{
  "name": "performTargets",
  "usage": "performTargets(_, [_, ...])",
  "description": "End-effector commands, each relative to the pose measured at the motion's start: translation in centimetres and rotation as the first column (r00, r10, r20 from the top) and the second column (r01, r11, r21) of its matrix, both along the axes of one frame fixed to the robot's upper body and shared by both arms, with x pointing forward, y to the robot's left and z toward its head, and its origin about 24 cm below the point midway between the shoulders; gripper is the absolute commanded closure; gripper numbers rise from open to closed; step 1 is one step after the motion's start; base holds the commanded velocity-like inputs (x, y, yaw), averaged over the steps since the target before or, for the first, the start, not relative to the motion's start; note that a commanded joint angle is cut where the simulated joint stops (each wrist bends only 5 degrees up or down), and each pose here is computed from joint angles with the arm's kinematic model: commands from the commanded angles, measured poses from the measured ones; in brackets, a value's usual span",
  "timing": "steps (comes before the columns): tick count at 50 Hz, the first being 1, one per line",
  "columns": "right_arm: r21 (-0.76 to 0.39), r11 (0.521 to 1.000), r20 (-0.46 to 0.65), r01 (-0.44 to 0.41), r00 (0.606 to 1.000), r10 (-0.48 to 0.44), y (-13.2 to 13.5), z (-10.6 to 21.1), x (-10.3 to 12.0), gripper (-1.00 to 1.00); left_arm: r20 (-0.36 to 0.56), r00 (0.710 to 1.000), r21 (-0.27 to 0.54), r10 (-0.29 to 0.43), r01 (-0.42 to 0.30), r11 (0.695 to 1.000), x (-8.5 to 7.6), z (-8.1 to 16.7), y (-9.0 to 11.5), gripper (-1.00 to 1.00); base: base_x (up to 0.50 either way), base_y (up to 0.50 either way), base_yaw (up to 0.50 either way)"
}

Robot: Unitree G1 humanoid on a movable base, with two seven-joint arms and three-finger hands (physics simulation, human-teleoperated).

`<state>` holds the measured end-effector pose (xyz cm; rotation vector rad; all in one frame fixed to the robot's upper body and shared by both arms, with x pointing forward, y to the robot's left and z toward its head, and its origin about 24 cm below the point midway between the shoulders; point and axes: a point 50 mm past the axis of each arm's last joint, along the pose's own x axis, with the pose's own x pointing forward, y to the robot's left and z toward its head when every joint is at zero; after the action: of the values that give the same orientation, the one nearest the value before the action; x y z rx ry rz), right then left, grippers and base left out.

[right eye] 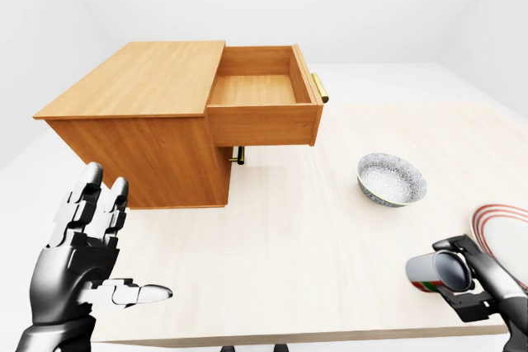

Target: Put the ketchup in the top drawer of the cabinet.

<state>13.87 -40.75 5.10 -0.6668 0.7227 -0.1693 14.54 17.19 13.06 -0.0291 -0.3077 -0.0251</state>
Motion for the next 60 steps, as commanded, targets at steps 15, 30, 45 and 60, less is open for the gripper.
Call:
performTargets(15, [-0.715, 0.691, 0.312, -0.106, 0.836, 0.451, 11.7, 16.3, 3.8, 1.0, -0.003, 1.0, 0.001, 0.0, 0.0, 1.0, 0.0, 0.0, -0.1, -1.0, 0.0, 0.0, 0.0])
performTargets(30, [-0.992, 0.123, 0.1, -0.022, 0.458, 0.883, 23.1, 24.0, 1.7, 1.0, 0.0, 1.0, -0.002, 0.002, -0.002, 1.0, -0.1, 0.0, 0.0, -1.0, 0.0, 0.0, 0.0])
performTargets(45, [-0.988, 0.119, 0.147, 0.101, 0.344, 0.927, 25.2, 25.7, 1.7, 1.0, 0.003, 1.0, -0.007, 0.0, 0.0, 1.0, -0.1, 0.2, 0.1, -1.0, 0.0, 0.0, 0.0])
performTargets(60, [-0.896, 0.418, 0.443, 0.151, 0.384, 0.81, 23.6, 24.7, 2.0, 1.0, 0.002, 1.0, -0.005, -0.002, 0.002, 1.0, -0.1, 0.1, 0.1, -1.0, 0.0, 0.0, 0.0])
